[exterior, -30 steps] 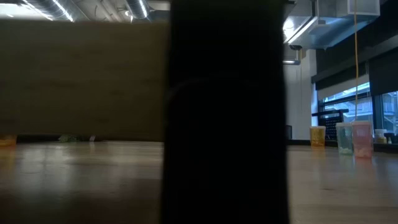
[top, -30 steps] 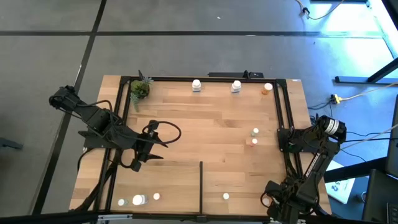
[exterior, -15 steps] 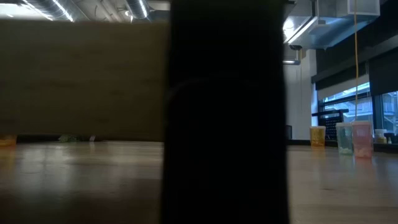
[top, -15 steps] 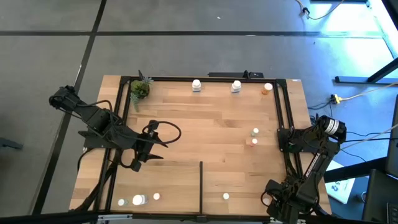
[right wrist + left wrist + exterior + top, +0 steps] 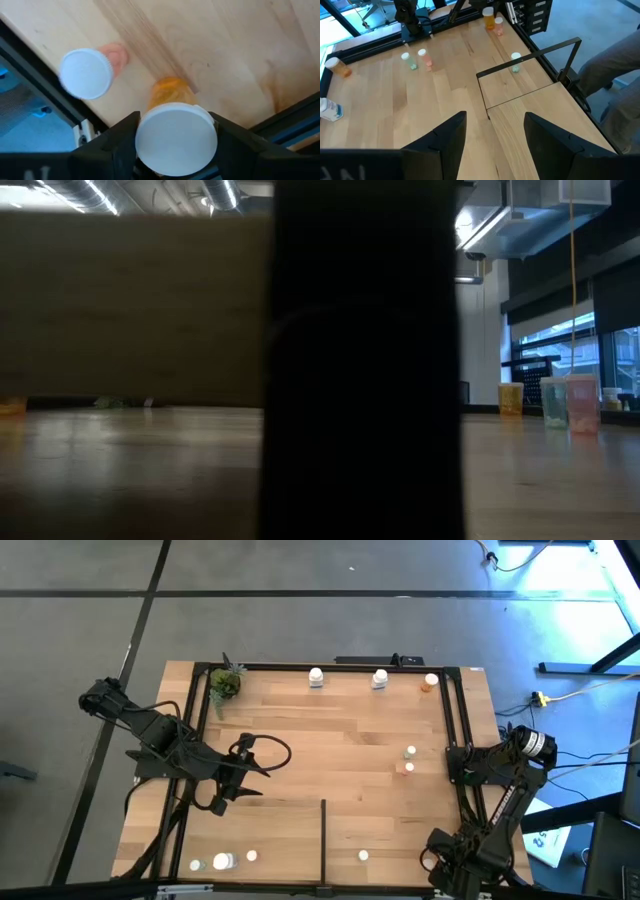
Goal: Pick and place medicine bottles onto shelf by color
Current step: Put the bottom right orange pill bottle on the shelf
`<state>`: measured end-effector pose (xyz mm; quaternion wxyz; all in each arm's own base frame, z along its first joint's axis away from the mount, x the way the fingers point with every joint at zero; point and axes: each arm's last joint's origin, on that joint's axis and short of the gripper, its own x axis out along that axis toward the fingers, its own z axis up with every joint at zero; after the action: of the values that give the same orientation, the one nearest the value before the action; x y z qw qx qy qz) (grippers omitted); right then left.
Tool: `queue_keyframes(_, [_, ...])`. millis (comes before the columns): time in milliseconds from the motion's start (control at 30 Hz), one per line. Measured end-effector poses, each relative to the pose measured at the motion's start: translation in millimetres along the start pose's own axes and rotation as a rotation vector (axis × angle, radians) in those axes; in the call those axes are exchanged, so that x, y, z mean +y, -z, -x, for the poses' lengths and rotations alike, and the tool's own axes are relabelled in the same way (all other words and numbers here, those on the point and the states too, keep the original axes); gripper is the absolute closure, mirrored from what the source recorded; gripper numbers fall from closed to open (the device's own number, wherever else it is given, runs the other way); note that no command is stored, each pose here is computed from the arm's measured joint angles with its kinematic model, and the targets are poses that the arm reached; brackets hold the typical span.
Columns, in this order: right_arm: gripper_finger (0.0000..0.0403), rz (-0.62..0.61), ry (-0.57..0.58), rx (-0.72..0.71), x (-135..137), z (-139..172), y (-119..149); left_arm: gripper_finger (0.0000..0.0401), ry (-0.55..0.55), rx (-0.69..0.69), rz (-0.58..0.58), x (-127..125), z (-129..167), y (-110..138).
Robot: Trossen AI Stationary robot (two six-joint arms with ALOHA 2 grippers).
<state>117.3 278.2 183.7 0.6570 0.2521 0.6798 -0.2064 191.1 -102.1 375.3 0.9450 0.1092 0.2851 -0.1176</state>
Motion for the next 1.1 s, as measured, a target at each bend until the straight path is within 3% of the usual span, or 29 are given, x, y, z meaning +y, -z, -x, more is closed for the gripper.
queue_keyframes(300, [0.0185, -0.039, 0.104, -0.026, 2, 34, -1, 0.0209, 0.0, 0.0, 0.0, 0, 0, 0])
queue_keyframes(533, [0.0187, -0.06, 0.081, -0.006, 14, 66, -20, 0.0209, 0.0, 0.0, 0.0, 0, 0, 0])
queue_keyframes(867, [0.0186, -0.007, 0.055, -0.086, 23, 103, -71, 0.0209, 0.0, 0.0, 0.0, 0, 0, 0])
queue_keyframes(1100, [0.0185, 0.043, 0.055, -0.164, 19, 126, -125, 0.0209, 0.0, 0.0, 0.0, 0, 0, 0])
